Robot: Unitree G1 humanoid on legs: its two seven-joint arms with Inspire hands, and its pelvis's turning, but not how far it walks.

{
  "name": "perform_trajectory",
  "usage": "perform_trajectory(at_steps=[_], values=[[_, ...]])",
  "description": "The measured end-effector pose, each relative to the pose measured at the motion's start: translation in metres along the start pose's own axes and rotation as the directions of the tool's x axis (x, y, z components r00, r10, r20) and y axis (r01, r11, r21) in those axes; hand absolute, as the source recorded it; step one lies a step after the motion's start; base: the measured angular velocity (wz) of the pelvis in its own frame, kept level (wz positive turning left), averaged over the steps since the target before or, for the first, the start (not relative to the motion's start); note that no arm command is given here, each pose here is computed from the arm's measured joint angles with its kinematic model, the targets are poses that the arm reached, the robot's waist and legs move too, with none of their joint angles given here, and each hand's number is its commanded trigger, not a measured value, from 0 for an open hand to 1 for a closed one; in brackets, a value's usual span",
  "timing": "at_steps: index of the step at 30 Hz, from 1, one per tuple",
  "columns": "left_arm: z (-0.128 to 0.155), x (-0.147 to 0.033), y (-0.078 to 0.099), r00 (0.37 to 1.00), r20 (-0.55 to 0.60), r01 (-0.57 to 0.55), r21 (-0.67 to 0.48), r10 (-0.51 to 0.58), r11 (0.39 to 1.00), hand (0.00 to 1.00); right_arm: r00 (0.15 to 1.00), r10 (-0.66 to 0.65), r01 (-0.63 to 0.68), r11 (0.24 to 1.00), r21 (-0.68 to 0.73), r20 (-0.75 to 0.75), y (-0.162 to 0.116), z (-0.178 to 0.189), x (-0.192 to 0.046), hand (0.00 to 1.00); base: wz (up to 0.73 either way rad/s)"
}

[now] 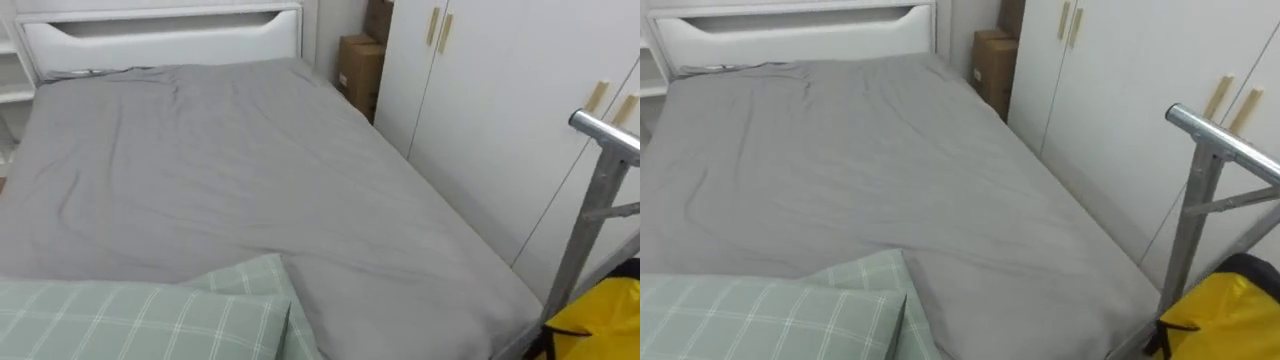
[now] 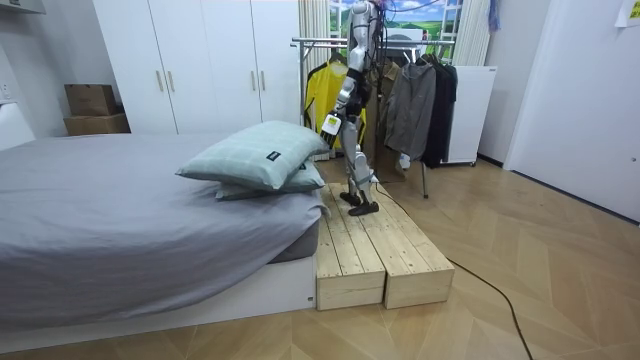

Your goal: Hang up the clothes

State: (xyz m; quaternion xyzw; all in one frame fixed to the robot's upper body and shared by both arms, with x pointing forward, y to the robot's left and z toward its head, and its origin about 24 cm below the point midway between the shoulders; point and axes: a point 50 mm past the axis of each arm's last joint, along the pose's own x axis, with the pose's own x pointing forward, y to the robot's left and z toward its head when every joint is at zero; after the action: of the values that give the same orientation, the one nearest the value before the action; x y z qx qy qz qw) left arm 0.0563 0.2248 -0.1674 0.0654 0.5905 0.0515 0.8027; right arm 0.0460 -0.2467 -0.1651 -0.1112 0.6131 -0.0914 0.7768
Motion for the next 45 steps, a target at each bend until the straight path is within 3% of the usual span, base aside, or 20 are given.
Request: perform_trajectory(at_steps=[10,15,18,26,31,45], values=[[-0.006,-0.001,0.013,0.998,-0.051,-0.026,0.023,0.027,0.999,0.00,0.975,-0.079,0.068,0.996,-0.058,-0.208,-0.009,-0.046,-0.007,0.00,0.83],[-0.013,-0.004,0.029,0.993,-0.072,-0.094,-0.011,0.093,0.996,0.00,0.985,-0.092,0.078,0.992,-0.100,-0.145,-0.011,-0.025,-0.002,0.00,0.09],[-0.025,-0.007,0.035,0.984,-0.110,-0.137,0.024,0.139,0.990,0.00,0.991,-0.086,0.079,0.994,-0.072,-0.101,-0.010,-0.011,0.000,0.00,0.24],[-0.068,-0.018,0.030,0.956,-0.248,-0.145,0.075,0.160,0.986,0.00,1.000,0.024,-0.024,0.999,0.027,0.004,0.008,0.011,0.001,0.00,0.19],[-0.063,-0.017,0.029,0.957,-0.241,-0.138,0.106,0.160,0.985,0.00,0.997,0.071,-0.072,0.993,0.096,0.013,0.014,0.010,0.001,0.00,0.21],[-0.038,-0.010,0.031,0.970,-0.167,-0.143,0.190,0.176,0.971,0.00,0.998,0.067,-0.065,0.991,0.114,-0.006,0.003,-0.004,0.000,0.00,0.00]])
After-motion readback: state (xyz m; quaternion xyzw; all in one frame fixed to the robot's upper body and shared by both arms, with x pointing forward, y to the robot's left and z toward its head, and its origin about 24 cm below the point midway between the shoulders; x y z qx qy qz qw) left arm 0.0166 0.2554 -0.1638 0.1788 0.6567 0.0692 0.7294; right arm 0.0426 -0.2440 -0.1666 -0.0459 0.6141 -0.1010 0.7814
